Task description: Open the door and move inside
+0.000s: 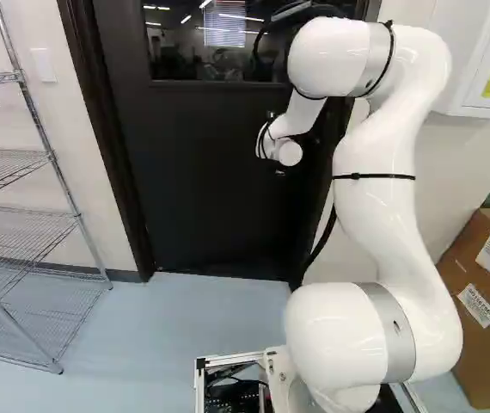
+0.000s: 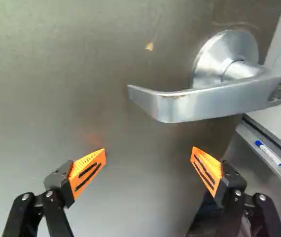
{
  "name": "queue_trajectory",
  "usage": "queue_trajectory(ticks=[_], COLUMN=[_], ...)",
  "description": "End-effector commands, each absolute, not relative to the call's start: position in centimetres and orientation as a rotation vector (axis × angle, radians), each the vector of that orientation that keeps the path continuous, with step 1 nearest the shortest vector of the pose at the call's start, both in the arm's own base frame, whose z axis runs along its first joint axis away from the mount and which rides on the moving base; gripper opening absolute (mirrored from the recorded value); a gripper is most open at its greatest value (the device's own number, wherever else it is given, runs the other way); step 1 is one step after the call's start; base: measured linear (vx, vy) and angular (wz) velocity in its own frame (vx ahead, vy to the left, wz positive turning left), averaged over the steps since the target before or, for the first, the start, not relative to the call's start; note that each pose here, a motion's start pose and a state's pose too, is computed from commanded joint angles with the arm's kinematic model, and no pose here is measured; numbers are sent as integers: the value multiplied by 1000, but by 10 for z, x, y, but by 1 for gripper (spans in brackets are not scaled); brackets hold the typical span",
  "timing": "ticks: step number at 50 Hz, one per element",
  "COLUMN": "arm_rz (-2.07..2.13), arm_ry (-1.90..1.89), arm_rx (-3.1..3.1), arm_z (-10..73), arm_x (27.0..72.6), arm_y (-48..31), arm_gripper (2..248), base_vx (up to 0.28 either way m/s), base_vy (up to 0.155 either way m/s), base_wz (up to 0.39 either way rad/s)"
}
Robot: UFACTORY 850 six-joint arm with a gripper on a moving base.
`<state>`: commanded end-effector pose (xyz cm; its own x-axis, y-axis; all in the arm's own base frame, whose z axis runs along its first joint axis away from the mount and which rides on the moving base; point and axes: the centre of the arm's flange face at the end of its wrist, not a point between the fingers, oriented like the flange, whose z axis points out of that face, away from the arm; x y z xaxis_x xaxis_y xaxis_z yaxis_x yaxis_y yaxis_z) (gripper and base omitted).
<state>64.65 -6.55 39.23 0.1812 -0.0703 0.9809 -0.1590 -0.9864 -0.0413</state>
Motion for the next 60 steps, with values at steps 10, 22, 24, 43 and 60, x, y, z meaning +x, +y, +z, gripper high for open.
queue_trajectory(ticks=[10, 22, 24, 43, 60], arm_rz=[1980, 2010, 2015, 2064, 2113], arm_ry=[-118, -76, -73, -47, -25], arm_rx=[2374, 2367, 2365, 2341, 2314], arm_z=[390, 386, 386, 378, 370], arm_x=[660, 683, 686, 724, 757], arm_y=[-48, -37, -36, -22, -9], arm_gripper=[247, 247, 247, 247, 247], base_vx=[0, 0, 0, 0, 0], base_vy=[0, 0, 0, 0, 0], base_wz=[0, 0, 0, 0, 0])
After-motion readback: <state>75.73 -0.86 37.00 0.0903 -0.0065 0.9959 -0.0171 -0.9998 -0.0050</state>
